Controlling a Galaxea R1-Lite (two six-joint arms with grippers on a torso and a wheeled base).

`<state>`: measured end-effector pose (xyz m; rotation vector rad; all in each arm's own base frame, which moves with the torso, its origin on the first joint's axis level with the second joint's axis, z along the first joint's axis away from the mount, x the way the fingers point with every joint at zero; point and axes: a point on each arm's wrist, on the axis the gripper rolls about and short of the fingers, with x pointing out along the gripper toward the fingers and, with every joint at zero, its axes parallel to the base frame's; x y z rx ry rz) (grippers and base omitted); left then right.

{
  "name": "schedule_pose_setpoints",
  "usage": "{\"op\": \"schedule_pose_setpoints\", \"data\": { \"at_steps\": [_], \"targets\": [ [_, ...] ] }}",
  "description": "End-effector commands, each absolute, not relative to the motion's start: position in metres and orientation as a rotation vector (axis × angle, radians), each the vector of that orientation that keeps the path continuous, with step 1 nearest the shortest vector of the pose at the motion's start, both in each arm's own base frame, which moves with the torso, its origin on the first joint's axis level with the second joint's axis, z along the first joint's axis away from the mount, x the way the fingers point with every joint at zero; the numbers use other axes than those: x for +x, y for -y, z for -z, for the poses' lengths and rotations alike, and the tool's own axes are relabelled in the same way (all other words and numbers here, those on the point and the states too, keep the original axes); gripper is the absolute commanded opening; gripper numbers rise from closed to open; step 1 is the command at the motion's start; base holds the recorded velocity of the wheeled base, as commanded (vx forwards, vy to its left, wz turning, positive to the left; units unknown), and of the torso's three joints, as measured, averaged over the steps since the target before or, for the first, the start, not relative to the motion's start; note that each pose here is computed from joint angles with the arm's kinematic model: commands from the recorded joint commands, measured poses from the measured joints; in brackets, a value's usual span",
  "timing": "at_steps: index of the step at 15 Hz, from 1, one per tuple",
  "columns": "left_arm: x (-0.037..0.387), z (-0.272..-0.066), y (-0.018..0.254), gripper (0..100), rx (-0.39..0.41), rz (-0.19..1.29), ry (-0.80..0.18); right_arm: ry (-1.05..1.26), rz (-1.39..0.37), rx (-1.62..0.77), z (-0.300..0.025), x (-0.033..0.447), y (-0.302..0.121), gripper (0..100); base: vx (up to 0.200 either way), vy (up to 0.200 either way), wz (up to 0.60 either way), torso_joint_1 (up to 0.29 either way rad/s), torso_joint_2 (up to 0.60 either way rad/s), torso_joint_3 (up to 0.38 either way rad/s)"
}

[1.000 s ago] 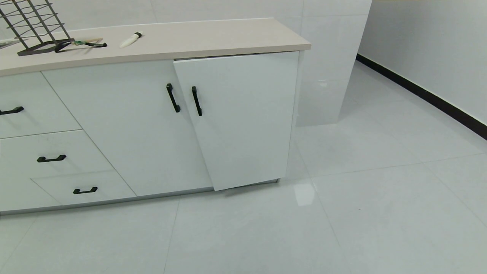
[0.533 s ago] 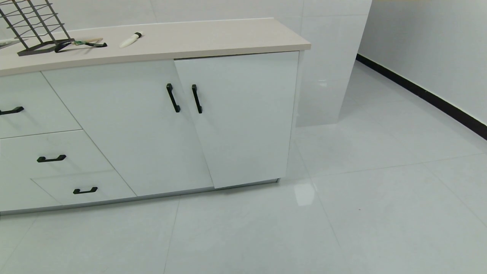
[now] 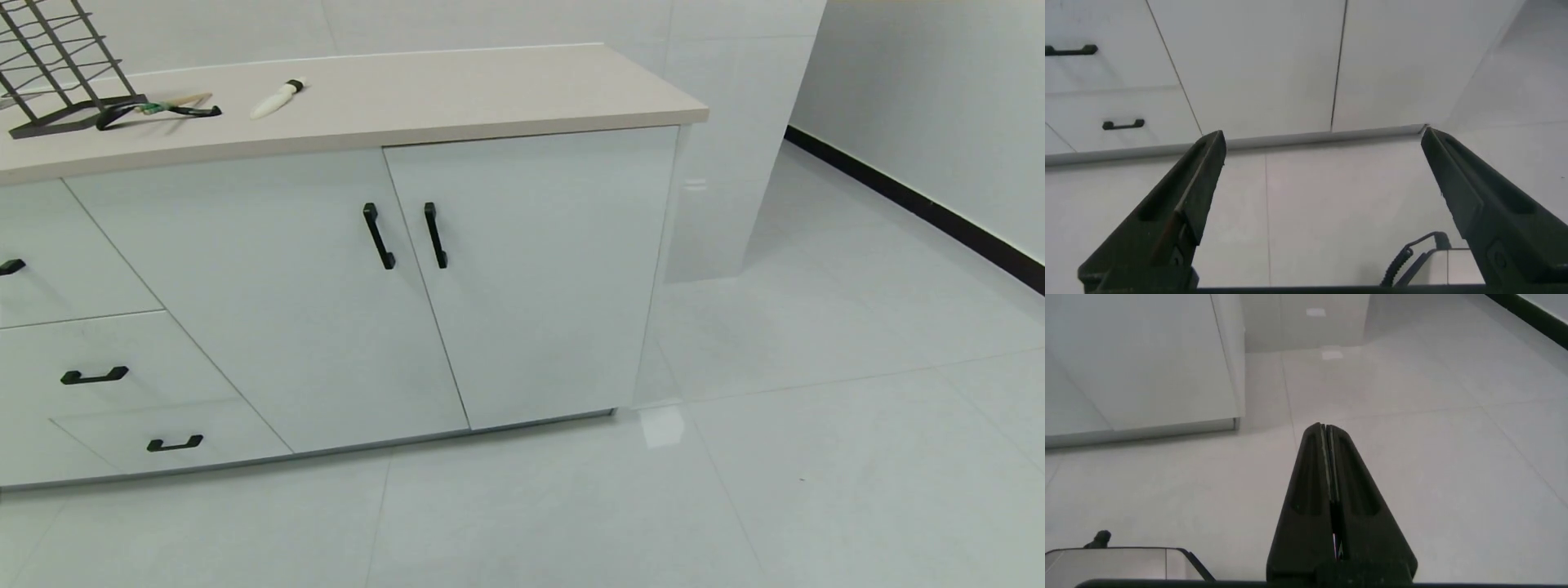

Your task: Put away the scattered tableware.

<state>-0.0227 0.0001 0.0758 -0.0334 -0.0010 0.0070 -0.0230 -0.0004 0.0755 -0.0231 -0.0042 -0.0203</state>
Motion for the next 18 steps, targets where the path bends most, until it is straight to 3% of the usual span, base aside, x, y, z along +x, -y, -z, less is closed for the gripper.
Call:
{"op": "schedule_pose_setpoints", "data": {
  "at_steps": [1, 18],
  "targets": [
    [-0.0227, -0.0763, -0.0001, 100, -0.034, -0.009, 0.002, 0.0, 0.02, -0.021, -0.0755, -0.0228, 0.0004, 0, 0.0, 0.2, 0.0, 0.002, 0.0, 0.007],
    [-0.0227, -0.0758, -0.0001, 100, -0.034, -0.008, 0.002, 0.0, 0.023, -0.008, -0.0755, -0.0228, 0.0004, 0, 0.0, 0.2, 0.0, 0.005, 0.0, 0.003]
  ]
}}
